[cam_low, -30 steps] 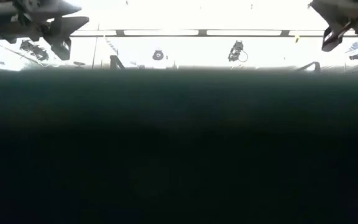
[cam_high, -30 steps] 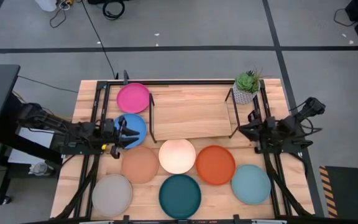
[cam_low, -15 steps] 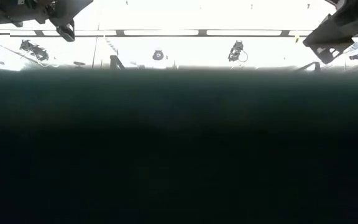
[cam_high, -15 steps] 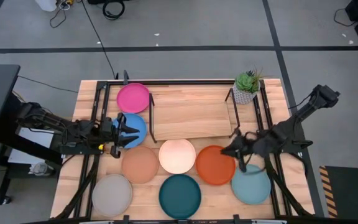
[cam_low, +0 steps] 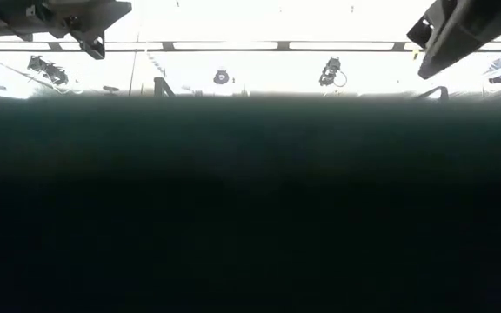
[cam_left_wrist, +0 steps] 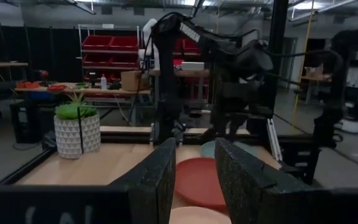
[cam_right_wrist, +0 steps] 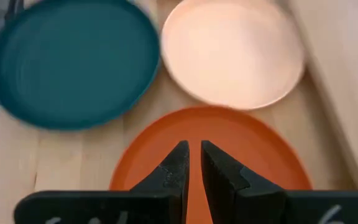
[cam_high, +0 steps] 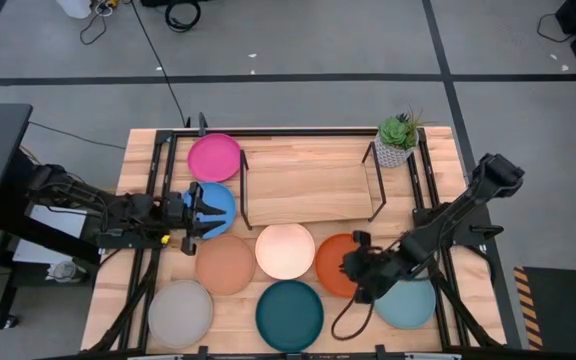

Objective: Place and stack plates onto a shelf
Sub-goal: Put the orange plate on the shelf

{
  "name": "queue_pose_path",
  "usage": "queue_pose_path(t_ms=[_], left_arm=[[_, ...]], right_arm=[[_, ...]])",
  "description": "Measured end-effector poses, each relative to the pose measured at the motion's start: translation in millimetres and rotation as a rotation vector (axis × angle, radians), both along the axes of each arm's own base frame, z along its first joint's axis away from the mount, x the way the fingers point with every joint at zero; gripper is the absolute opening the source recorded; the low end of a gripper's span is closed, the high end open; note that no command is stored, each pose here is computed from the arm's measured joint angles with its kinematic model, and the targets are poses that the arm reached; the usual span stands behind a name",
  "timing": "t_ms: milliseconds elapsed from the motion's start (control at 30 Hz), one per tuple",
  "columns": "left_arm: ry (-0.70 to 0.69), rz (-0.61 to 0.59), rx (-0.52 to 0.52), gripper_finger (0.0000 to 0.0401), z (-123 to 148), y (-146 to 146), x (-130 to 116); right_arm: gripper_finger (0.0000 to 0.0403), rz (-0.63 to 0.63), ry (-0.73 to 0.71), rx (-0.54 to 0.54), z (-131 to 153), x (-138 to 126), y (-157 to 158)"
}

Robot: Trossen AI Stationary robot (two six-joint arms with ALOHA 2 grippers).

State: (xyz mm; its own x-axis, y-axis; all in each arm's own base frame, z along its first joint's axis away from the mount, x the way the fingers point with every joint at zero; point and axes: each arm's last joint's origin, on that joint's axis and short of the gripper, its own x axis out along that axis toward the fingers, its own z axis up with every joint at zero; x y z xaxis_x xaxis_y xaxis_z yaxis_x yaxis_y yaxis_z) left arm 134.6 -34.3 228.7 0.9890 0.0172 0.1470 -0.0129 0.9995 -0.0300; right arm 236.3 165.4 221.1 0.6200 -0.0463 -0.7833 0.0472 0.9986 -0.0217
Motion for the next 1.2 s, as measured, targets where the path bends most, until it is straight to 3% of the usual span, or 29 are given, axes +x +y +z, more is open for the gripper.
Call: queue_pose_path(t_ms=[133,367,633,733,933,1200], left_arm=[[-0.011,0.028,0.107,0.0119,1,0,0],[-0.039,0.066,0.201,0.0119,5,1,-1],[-0.021,0.066,0.22,0.0119,3,1,0],[-0.009,0.065,0.225,0.0119,2,1,0],[0.011,0.065,0.246,0.0119,0,1,0],[0.027,0.059,0.226,0.0119,-2,1,0]], right_arm=[[0.0047,0.054,0.097,0.094,-9,11,13],[0.0067,0.012,0.234,0.256,-23,22,31],[0.0152,-0.033,0.457,0.152,-42,27,40],[0.0164,-0.017,0.527,0.114,-54,30,42],[0.0145,0.018,0.57,0.048,-68,33,45],[0.0068,0.017,0.567,0.023,-66,31,44]])
